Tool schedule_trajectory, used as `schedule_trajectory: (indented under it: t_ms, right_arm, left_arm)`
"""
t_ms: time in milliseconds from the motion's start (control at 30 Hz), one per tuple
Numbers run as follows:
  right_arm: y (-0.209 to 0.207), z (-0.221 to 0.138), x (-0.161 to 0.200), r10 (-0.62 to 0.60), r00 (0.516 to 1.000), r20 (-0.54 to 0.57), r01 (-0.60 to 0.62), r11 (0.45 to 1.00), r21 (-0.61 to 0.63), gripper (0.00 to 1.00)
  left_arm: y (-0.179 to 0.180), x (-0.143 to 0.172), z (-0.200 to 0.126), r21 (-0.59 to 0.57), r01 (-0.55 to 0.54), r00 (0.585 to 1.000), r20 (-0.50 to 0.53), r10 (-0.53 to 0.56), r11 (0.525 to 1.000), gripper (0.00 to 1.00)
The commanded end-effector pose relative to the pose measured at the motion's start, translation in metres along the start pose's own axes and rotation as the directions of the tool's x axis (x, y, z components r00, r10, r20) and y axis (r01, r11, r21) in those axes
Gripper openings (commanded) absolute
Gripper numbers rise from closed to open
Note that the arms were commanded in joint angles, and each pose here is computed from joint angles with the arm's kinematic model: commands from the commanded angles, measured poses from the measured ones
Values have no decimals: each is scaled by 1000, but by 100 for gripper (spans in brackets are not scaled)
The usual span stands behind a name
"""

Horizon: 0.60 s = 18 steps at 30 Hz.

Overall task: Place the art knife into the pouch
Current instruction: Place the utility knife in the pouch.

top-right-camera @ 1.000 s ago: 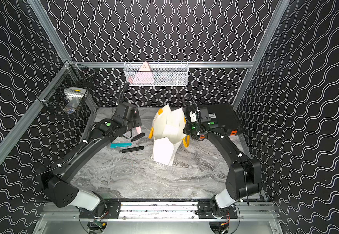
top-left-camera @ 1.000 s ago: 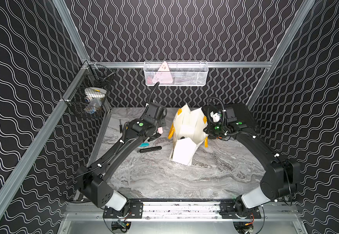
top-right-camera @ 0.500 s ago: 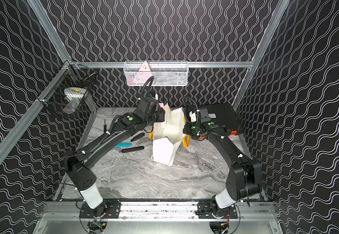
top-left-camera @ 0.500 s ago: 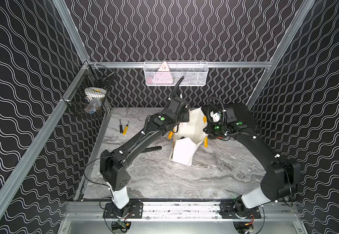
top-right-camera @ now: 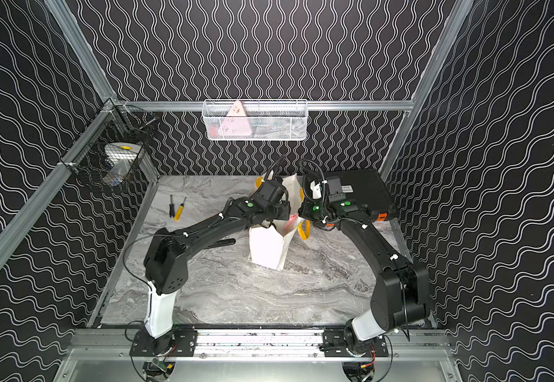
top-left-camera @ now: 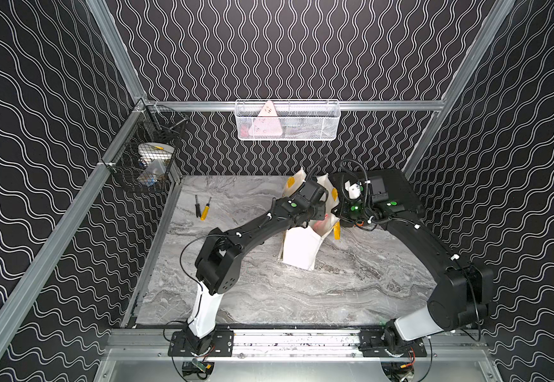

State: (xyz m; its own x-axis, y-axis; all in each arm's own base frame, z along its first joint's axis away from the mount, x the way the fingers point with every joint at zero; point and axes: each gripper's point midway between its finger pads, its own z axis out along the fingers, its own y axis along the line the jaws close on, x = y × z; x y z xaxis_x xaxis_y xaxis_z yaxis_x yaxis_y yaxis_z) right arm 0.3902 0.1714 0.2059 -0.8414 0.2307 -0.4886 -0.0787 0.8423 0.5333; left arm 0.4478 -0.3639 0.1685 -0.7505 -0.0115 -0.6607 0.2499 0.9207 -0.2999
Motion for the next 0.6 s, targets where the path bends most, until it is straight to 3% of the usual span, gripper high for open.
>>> schedule_trajectory:
  t_ms: [0,433,567]
  right_arm:
    - [13,-4,-12,-14,999,48,16,999,-50,0]
    - [12,-9,-14,-31,998,58,33,999,-34,0]
    - [10,-12,-15,-41,997,59,42,999,-18,0]
  left_arm:
    - [5,24,19,-18,-48,994,-100,46,999,40]
    - [45,77,43,-145,-124,964,-252,85,982,41]
    - [59,91,50,-180,-175,942,-315,112,968,47]
